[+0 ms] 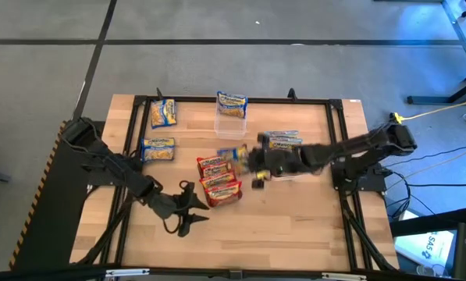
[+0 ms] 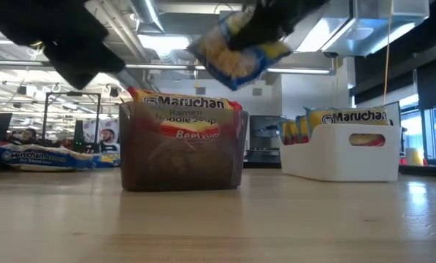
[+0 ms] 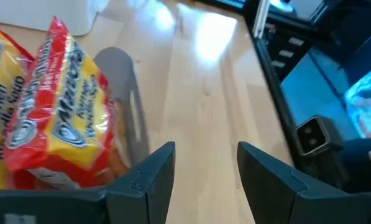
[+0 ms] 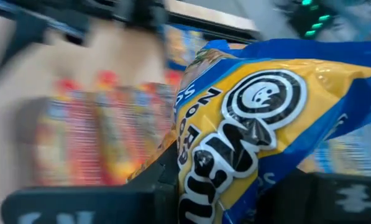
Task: Sort Maruchan noodles
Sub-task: Put the blue noodle pack into the transparent bin
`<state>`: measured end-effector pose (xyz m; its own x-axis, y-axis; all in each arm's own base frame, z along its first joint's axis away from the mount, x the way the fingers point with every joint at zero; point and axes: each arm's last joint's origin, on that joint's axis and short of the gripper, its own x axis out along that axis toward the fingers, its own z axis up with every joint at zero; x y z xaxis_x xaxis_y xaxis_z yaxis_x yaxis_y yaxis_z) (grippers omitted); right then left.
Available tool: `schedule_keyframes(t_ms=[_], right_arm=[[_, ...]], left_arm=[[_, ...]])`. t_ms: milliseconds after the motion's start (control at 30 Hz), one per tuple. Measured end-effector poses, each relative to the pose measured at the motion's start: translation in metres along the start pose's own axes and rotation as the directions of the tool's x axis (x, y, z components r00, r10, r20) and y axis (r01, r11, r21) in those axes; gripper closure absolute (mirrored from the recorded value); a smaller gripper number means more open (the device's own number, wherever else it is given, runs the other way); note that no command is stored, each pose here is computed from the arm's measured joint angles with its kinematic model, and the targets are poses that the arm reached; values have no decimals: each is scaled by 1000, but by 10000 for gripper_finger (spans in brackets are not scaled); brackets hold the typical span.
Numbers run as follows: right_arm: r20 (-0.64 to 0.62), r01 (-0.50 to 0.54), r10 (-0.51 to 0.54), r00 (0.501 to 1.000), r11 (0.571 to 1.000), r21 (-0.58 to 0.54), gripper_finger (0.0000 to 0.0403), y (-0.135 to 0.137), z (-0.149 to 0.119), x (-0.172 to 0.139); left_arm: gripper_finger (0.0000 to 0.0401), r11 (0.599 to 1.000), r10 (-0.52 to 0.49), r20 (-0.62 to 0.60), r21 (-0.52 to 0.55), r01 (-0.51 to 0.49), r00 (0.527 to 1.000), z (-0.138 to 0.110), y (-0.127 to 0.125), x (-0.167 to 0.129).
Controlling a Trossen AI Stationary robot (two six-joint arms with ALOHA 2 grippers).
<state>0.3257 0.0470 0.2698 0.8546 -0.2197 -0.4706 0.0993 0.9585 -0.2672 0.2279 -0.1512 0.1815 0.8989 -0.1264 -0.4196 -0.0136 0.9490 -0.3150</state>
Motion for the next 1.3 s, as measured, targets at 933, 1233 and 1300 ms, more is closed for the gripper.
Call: schedule_keyframes(t_ms=[933, 1233, 1300], right_arm=[[-394, -26, -166, 904, 899, -437, 320, -223, 19, 103], [-528, -164, -70, 847, 909, -384, 320, -227, -22, 146], [-531, -177, -56, 845, 909, -378, 320, -226, -27, 153]], left_arm=[[233, 998, 51, 16, 46, -52, 999, 47, 52, -10], [233, 996, 58, 25, 70, -60, 998, 49, 54, -9], [233, 996, 58, 26, 70, -60, 998, 49, 54, -9]])
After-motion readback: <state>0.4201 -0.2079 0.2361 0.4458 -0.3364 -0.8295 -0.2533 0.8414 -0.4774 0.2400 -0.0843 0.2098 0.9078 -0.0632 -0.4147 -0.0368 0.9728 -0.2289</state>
